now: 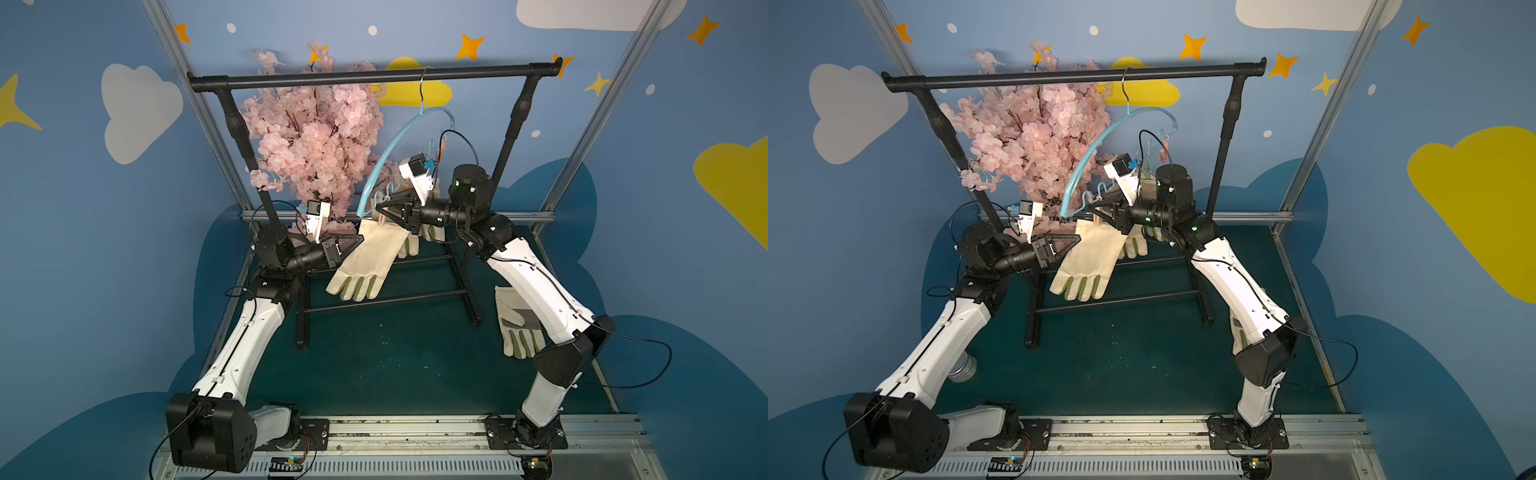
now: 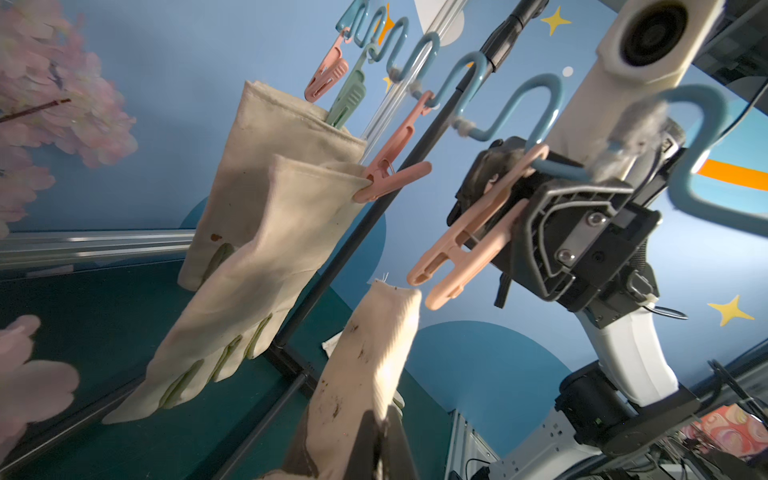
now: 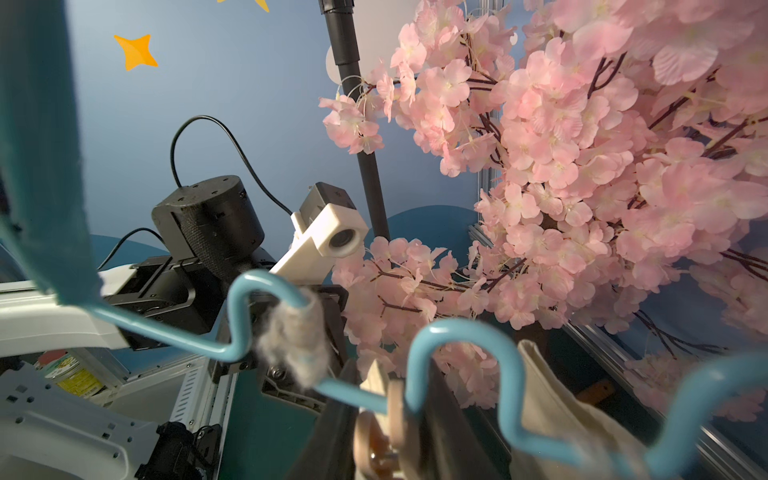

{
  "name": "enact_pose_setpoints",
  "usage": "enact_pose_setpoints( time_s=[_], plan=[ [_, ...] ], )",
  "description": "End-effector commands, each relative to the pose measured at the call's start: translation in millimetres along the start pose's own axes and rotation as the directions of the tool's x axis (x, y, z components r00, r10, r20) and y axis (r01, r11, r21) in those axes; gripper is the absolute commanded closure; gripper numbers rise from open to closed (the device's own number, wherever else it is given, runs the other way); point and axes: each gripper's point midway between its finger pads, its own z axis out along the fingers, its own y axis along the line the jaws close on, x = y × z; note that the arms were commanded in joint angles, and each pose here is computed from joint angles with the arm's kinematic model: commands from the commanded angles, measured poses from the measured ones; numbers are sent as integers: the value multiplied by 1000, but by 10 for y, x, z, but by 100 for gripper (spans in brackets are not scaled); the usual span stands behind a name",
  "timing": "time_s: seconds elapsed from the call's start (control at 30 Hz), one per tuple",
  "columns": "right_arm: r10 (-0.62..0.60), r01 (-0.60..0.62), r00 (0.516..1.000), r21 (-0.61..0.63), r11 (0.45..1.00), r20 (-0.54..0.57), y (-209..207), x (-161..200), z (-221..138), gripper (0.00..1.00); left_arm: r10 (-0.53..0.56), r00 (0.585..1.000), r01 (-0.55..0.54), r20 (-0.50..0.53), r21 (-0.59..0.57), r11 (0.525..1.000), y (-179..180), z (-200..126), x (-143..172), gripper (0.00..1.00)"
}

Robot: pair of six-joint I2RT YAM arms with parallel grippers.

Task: Clip the gloves onto a hanger to dry
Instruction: Clamp the glove onto the hanger.

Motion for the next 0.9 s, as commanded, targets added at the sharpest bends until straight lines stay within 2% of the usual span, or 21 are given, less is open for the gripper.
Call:
enact_pose_setpoints(
  time_s=[0.0, 0.87],
  plan=[
    [-26, 27, 998, -16, 1000, 52, 97, -195, -108, 75, 43, 999, -41, -23, 93, 995, -236, -18, -58, 97],
    [69, -62, 996, -121, 991, 56, 138, -193, -123, 76, 72, 997, -72, 5, 142, 987, -259, 29, -272, 97]
  ],
)
